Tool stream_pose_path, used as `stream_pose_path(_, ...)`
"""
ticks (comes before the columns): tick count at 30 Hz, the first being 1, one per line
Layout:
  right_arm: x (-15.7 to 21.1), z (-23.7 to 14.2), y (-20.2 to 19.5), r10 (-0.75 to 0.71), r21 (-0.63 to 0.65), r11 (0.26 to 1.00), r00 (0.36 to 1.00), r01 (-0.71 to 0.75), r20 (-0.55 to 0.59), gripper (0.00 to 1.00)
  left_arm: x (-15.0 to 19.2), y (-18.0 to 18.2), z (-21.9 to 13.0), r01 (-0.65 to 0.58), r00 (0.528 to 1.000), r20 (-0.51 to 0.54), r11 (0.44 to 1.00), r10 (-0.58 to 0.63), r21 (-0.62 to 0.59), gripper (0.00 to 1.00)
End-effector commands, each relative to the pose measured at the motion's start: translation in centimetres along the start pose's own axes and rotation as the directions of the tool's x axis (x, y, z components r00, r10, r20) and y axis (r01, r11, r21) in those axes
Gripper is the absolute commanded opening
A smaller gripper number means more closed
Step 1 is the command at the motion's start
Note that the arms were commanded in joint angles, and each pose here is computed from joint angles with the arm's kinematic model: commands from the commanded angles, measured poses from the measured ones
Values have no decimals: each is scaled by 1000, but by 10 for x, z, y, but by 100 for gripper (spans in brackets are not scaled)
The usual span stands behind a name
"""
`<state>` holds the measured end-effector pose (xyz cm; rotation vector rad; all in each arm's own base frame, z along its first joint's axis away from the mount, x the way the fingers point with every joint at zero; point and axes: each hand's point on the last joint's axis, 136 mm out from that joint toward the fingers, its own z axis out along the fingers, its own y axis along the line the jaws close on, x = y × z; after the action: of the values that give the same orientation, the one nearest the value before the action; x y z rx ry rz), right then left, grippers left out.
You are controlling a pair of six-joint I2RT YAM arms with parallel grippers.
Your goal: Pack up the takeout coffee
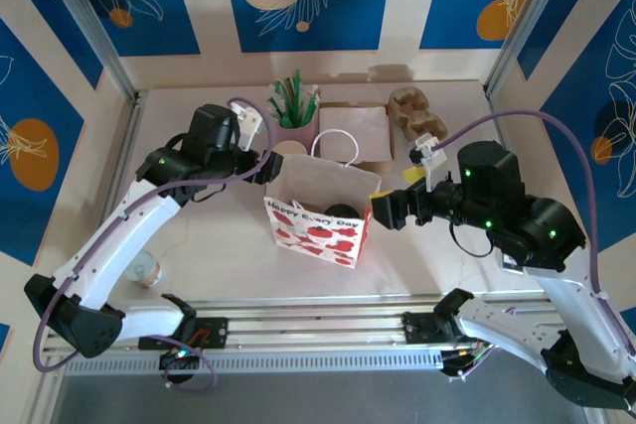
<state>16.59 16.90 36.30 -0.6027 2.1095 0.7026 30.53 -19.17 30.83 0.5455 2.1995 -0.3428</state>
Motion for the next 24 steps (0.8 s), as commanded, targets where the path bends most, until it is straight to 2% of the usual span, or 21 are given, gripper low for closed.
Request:
stream_pose_path(1, 1, -8, -9, 60, 42, 997, 997, -62, 46, 99, -40, 3, -46, 18, 988, 152, 1000, -17, -3, 89)
stream_pose_path(4, 15, 1, -25, 136, 105, 985, 991, -136, 12, 99, -60, 15, -68, 31, 974, 226, 998, -16, -63, 93)
stream_pose_path(10, 26, 19, -54, 300, 210, 933, 954, -292, -8, 98, -66, 50, -62, 119, 972, 215, 986, -91, -120, 94)
stream_pose_path(14, 21, 28, -62, 360, 201, 914, 933, -353, 5, 97, -74, 70, -40, 217, 963, 184, 972, -199, -86, 92)
stream_pose_path(20, 21, 30, -68, 373, 194, 910, 928, -367, 11, 95, -86, 81, 11, 250, 965, 103, 965, -241, -81, 82)
stream_pose_path(24, 26, 32, -69, 379, 188, 909, 925, -371, -4, 95, -108, 79, 36, 268, 960, 89, 963, -264, -30, 83)
